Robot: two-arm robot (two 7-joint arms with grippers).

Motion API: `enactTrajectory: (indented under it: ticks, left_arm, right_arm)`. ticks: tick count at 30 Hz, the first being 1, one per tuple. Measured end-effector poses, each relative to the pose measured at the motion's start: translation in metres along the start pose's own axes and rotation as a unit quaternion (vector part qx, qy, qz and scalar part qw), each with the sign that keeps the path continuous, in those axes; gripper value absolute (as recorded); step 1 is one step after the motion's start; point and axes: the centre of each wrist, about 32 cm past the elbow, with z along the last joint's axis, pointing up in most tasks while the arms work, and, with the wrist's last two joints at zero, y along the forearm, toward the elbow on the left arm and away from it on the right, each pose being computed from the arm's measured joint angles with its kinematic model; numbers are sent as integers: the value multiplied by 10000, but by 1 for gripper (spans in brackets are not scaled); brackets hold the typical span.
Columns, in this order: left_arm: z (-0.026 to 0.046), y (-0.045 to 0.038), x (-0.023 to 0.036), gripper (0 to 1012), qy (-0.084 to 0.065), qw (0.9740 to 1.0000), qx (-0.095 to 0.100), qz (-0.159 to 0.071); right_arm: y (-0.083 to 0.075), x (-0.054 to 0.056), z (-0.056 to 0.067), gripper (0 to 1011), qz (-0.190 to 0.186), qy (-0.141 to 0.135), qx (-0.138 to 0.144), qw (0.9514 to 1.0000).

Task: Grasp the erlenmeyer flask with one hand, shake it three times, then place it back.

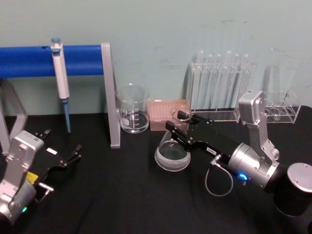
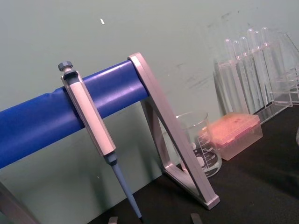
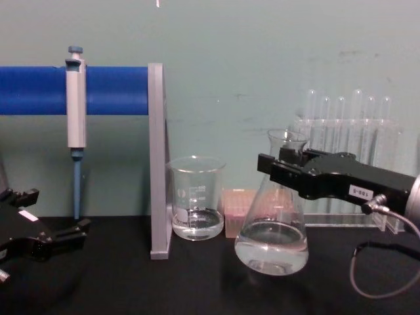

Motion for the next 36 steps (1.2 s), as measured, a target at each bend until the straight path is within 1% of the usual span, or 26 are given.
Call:
enactTrajectory:
  ticks: [8,15,22,28,33,36]
  left_arm:
    - [0,0,0,1001,0,10000,0,0]
    - [0,0,0,1001,0,10000,0,1]
    - [0,0,0,1001,0,10000,0,1]
    - [0,0,0,1001,0,10000,0,1]
    - [0,0,0,1001,0,10000,0,1]
    - [0,0,0,1001,0,10000,0,1]
  right_arm:
    - [-13,-7,5,450,-7,-26,7,10000]
    - [-21,-31,16,450,185,-85,40,9998]
    - [-37,-84,23,451,476,-118,68,9988]
    - [-58,-151,25,451,745,-115,77,9971]
    - [-71,-193,24,450,833,-103,84,9964]
    - [-81,-214,21,451,821,-100,89,9965]
